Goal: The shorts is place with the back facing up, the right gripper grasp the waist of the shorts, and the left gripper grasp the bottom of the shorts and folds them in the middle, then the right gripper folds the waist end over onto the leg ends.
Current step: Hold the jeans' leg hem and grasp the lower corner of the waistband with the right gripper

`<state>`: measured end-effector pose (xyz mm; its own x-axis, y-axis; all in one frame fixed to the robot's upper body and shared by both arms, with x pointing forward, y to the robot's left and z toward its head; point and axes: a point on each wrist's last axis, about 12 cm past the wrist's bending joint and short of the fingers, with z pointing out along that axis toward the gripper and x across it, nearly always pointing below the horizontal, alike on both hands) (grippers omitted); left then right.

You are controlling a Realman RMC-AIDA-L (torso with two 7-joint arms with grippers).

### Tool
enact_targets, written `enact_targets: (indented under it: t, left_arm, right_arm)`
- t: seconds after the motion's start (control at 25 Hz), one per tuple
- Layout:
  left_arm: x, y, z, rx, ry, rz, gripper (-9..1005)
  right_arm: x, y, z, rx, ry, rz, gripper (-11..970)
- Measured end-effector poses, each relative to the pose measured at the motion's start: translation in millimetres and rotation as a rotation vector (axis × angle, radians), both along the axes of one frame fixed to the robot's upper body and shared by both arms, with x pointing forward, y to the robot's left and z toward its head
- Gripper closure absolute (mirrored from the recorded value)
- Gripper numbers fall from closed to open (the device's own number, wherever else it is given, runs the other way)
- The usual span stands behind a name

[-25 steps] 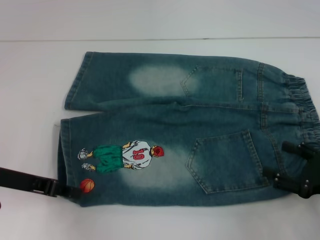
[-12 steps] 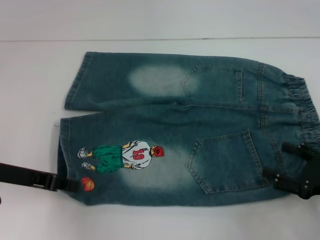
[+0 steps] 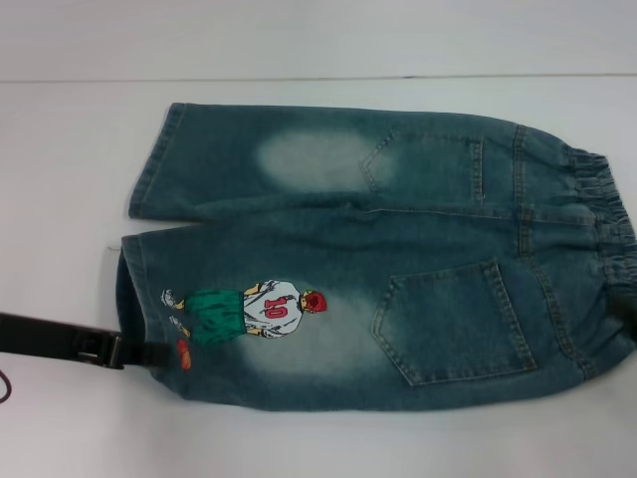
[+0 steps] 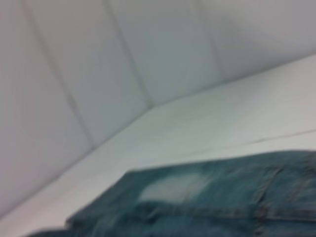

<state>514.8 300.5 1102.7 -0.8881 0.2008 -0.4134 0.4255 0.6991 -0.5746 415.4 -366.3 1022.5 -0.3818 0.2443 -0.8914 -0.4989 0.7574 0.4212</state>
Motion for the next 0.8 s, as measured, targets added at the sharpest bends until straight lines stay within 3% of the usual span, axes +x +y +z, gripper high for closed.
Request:
enact_targets:
  t: [0.2,0.36,0.8]
  left_arm:
    - [0.1,2,3.8,-0.009,-0.018,0.008,959]
    - [-0.1,1,5.2,-0.011,-0.026,0.004,959]
    - [0.4,1,4.8,-0.014,-0.030,0.007,960]
  right_arm:
    - [-17.1,-25,5.4,0.137,0.066,-0.133,13]
    - [-22.0,-34,4.1,0.165,0.096,-0.198,13]
    - [-10.3,-39,-6.8,0.168,0.220,-0.267,14]
